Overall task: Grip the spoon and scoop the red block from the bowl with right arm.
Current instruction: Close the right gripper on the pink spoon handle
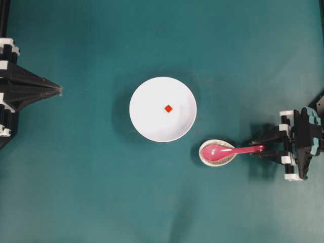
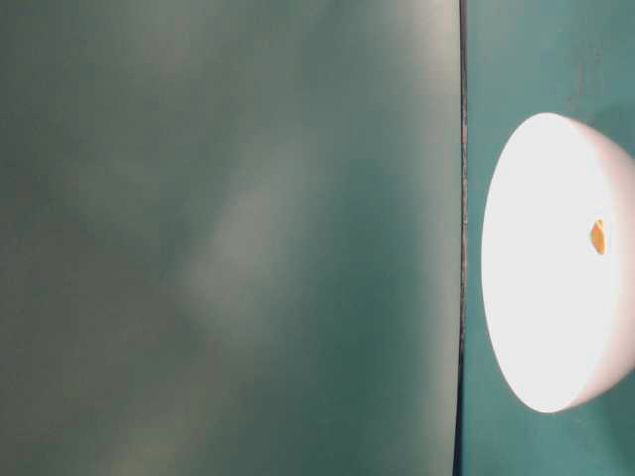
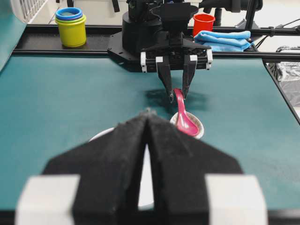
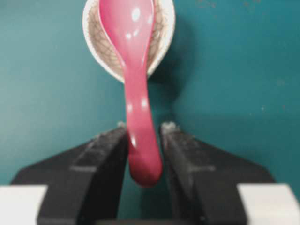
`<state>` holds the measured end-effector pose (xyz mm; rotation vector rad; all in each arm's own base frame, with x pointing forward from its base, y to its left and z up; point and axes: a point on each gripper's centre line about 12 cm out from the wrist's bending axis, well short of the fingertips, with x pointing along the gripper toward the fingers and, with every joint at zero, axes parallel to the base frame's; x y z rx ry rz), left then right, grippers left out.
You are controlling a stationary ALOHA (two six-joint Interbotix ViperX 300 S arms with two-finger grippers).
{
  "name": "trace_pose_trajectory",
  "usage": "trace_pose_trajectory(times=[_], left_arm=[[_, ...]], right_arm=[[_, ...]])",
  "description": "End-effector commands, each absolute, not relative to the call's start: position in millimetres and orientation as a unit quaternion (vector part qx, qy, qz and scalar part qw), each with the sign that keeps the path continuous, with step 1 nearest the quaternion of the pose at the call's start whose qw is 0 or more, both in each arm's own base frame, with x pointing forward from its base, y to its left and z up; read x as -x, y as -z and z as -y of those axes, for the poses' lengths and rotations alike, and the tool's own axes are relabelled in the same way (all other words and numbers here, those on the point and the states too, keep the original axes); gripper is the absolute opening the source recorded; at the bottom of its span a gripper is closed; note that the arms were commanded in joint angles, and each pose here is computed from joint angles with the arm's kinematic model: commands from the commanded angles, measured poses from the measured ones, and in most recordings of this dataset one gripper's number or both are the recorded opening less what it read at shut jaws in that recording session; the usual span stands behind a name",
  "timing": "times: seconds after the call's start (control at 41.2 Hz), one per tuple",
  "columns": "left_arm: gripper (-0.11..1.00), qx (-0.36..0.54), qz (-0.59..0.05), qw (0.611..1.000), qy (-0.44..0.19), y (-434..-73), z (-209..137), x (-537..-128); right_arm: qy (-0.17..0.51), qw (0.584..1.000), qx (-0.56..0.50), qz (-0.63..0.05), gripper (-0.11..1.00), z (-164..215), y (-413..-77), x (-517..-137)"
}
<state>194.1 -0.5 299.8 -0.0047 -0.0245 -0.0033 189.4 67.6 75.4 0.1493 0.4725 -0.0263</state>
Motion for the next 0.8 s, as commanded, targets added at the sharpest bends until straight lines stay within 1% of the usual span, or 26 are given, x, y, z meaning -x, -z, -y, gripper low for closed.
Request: trace_pose_trajectory(times=[0.0, 0.073, 0.146, 0.291, 0.534, 0.655, 0.777], left_arm=[[0.0, 0.002, 0.024, 1.0, 0.0, -309.7, 0.0, -196.3], [0.0, 0.002, 0.023, 1.0, 0.0, -309.1, 0.0, -196.3], [0.0, 0.002, 0.023, 1.0, -0.001, -309.1, -0.6, -196.3], [0.0, 0.002, 0.023, 1.0, -0.003, -309.1, -1.2, -196.3], [0.0, 0.002, 0.017, 1.0, -0.003, -307.7, -1.3, -196.1], [0.0, 0.002, 0.017, 1.0, -0.004, -308.2, -1.6, -196.1], [0.0, 0.001, 0.017, 1.0, -0.007, -308.2, -3.1, -196.1]], right_arm=[[0.008, 0.972, -0.077, -0.224, 0.39, -71.0, -78.7, -192.2], [0.008, 0.971, -0.077, -0.225, 0.39, -71.0, -78.6, -192.2], [0.008, 0.971, -0.077, -0.225, 0.36, -71.4, -78.6, -192.5], [0.007, 0.972, -0.077, -0.223, 0.24, -71.7, -79.0, -193.0], [0.003, 0.973, -0.077, -0.217, 0.24, -73.6, -82.2, -195.0], [-0.002, 0.976, -0.093, -0.198, 0.24, -77.0, -94.2, -200.0], [-0.002, 0.975, -0.124, -0.183, 0.24, -75.8, -114.0, -207.4]])
